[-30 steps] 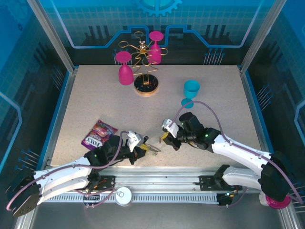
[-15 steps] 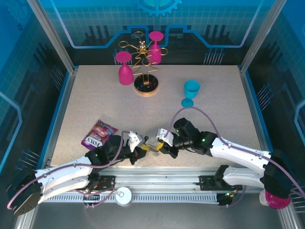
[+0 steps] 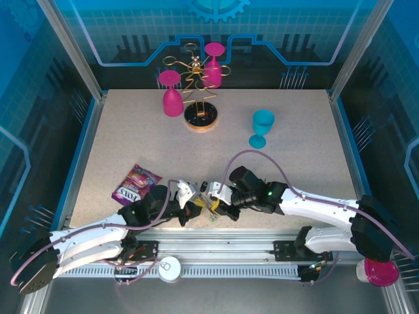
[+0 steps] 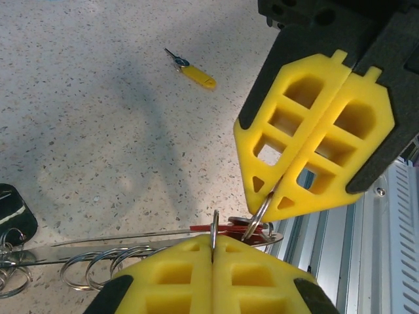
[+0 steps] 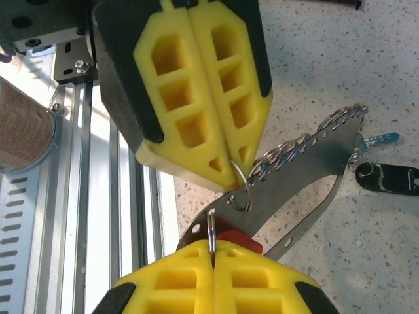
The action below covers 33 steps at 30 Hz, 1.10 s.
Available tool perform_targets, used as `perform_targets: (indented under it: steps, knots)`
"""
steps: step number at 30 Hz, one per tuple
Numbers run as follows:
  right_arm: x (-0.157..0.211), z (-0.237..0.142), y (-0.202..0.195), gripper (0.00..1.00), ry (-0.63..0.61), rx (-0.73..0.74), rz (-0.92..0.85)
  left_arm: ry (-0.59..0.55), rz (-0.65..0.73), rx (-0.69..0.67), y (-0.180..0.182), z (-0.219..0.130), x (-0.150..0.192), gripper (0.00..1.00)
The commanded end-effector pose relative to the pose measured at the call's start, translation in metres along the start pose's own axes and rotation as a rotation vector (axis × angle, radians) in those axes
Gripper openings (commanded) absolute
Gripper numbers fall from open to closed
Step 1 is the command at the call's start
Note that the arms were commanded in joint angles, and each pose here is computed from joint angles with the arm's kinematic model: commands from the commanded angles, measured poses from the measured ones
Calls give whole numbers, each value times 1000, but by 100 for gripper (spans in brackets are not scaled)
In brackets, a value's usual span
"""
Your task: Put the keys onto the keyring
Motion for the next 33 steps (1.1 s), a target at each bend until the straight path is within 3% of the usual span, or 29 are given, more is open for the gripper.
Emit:
perform_targets:
  steps: [1,10,20,33]
  knots:
    - [-22,-1,1,0,-67,15,-4,-54,38,38,-6,0,-19,0]
    - [-26,4,-12,0,-72,89,70,-55,42,56,-9,0,-19,0]
    - [-21,14,-33,0,-55,129,429,-65,77,5,-2,-1,-25,0]
    - [-7,25,-40,0,-20,141,622,-102,129,-52,4,-6,-36,0]
Point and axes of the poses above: each hand's point on the last joint's axis, 136 mm out from that joint toward the fingers, its own z axis out along the fingers, its own y axis along the line the jaws close on, x = y × z, the point moved 3 cm from there along -z, back along the fingers, and after that the axes turned 12 degrees about z, right-handed, at the moved point
